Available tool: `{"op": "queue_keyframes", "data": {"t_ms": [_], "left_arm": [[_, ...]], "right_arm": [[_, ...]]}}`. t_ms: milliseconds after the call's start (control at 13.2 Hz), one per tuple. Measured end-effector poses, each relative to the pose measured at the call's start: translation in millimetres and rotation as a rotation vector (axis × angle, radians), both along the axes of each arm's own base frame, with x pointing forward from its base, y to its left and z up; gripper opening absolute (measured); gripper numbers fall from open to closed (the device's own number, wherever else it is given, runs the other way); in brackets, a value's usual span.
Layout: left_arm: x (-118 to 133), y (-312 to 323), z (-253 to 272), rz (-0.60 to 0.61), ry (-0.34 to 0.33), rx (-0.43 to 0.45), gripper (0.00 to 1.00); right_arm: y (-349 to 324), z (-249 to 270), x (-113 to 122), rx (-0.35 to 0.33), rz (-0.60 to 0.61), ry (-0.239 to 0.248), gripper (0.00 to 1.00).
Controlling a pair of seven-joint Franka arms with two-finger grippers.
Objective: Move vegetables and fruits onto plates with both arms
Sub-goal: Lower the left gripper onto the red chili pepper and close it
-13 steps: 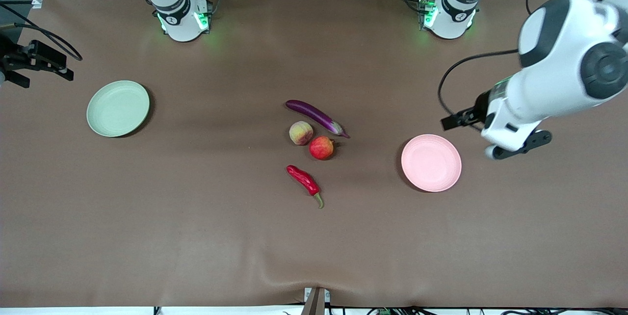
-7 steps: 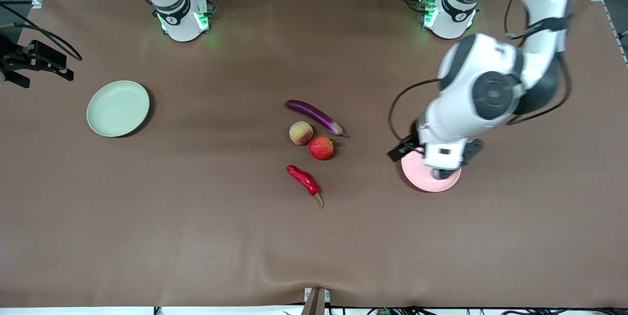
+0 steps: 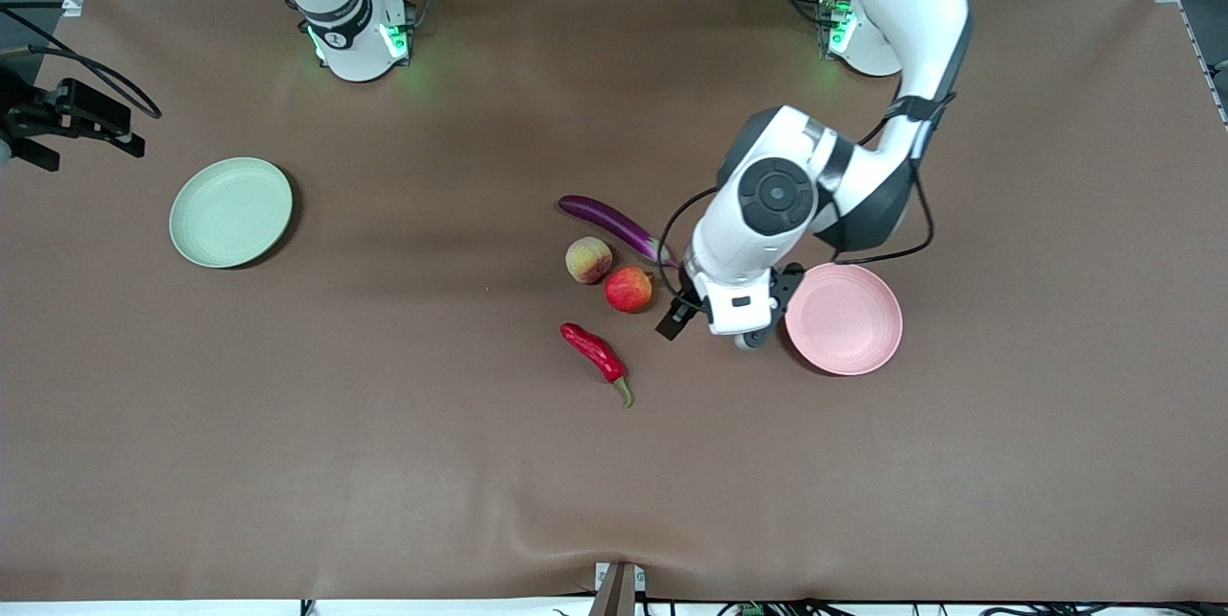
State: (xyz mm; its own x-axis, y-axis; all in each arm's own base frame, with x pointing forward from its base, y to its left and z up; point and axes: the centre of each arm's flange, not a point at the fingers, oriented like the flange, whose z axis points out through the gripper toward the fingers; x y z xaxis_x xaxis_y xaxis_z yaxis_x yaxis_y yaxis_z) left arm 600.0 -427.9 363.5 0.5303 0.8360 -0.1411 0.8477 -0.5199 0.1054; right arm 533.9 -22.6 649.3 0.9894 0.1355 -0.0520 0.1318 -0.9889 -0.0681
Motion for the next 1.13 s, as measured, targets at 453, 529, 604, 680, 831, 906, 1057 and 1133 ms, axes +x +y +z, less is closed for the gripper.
{"op": "queue_keyframes", "data": {"t_ms": [453, 529, 604, 680, 831, 906, 1057, 1133], "left_arm": [[-13.3, -58.8, -83.4, 0.124, -0.143, -0.021, 1.0], [-13.4, -63.1, -91.1, 0.155, -0.174, -0.024, 1.0], [-13.4, -67.2, -97.0, 0.181, -0.203, -0.035, 1.0], [-12.5, -70.3, -101.5, 0.194, -0.232, -0.052, 1.0], [-8.7, -72.9, -113.2, 0.198, -0.284, -0.083, 1.0], [-6.3, -72.2, -120.9, 0.198, -0.306, -0.087, 1.0], [-6.6, -74.7, -135.1, 0.187, -0.332, -0.079, 1.0], [-8.5, -78.3, -139.6, 0.179, -0.337, -0.075, 1.0]], "right_arm": [[-0.3, -0.4, 0.0, 0.0, -0.001, 0.002, 1.0], [-0.4, -0.4, 0.0, 0.0, -0.001, 0.002, 1.0], [-0.4, -0.4, 0.0, 0.0, -0.001, 0.002, 1.0], [-0.5, -0.4, 0.0, 0.0, -0.001, 0.002, 1.0], [-0.6, -0.4, 0.0, 0.0, -0.001, 0.002, 1.0], [-0.6, -0.4, 0.0, 0.0, -0.001, 0.002, 1.0], [-0.8, -0.5, 0.0, 0.0, -0.001, 0.002, 1.0], [-0.8, -0.6, -0.1, 0.0, -0.001, 0.003, 1.0]]}}
